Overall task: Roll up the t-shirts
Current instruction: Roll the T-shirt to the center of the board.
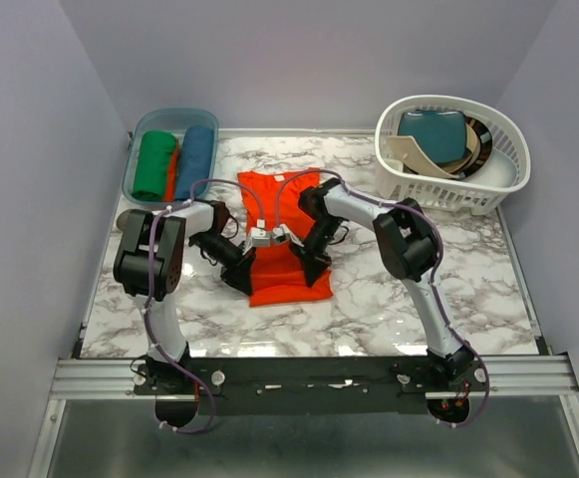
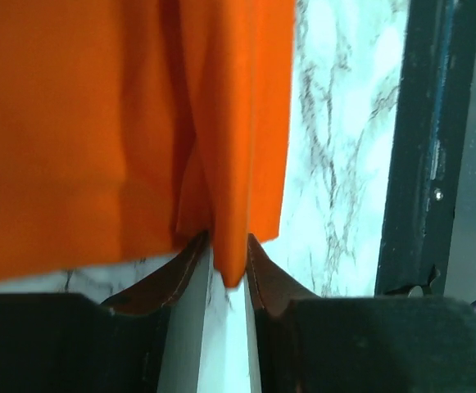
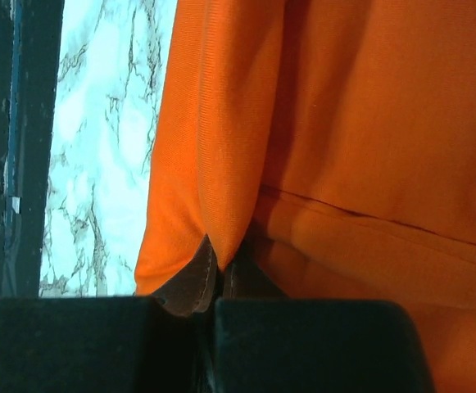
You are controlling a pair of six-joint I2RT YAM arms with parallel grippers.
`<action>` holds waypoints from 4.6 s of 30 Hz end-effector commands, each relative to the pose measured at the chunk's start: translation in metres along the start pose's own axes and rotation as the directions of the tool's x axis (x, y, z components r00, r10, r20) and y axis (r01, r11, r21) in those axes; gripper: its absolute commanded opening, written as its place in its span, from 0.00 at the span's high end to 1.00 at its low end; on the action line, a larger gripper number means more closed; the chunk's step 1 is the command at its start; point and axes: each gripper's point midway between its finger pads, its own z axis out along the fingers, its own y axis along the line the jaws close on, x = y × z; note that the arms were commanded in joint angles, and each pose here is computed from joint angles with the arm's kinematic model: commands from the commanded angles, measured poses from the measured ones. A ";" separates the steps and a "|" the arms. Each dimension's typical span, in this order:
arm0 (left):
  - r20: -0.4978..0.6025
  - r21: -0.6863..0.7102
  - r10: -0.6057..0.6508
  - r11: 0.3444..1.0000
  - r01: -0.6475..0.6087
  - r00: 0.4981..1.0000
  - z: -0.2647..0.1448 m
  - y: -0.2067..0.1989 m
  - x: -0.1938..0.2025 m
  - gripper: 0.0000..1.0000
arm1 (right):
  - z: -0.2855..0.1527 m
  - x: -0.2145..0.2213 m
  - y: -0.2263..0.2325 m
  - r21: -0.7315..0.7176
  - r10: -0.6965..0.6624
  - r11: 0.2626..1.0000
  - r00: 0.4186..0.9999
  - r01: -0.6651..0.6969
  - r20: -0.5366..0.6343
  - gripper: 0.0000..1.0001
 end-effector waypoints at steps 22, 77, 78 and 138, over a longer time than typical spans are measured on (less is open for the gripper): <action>-0.230 -0.673 0.808 0.271 -0.688 0.542 0.004 -0.058 -0.048 0.09 | 0.024 0.053 -0.012 0.023 0.395 0.912 0.866 -0.409 -0.307 0.93; -0.080 -0.331 0.518 0.792 -0.513 0.851 0.060 -0.061 -0.027 1.00 | -0.093 -0.021 0.053 0.793 -0.411 0.535 0.910 0.291 -0.057 0.28; -0.083 -0.310 0.508 0.804 -0.507 0.857 0.061 -0.060 -0.025 1.00 | -0.075 -0.023 0.056 0.785 -0.449 0.522 0.890 0.334 -0.080 0.28; 0.005 -0.604 0.656 0.603 -0.521 0.754 0.005 -0.060 -0.030 0.07 | 0.015 -0.008 0.051 0.630 -0.166 0.755 0.982 0.183 -0.086 0.93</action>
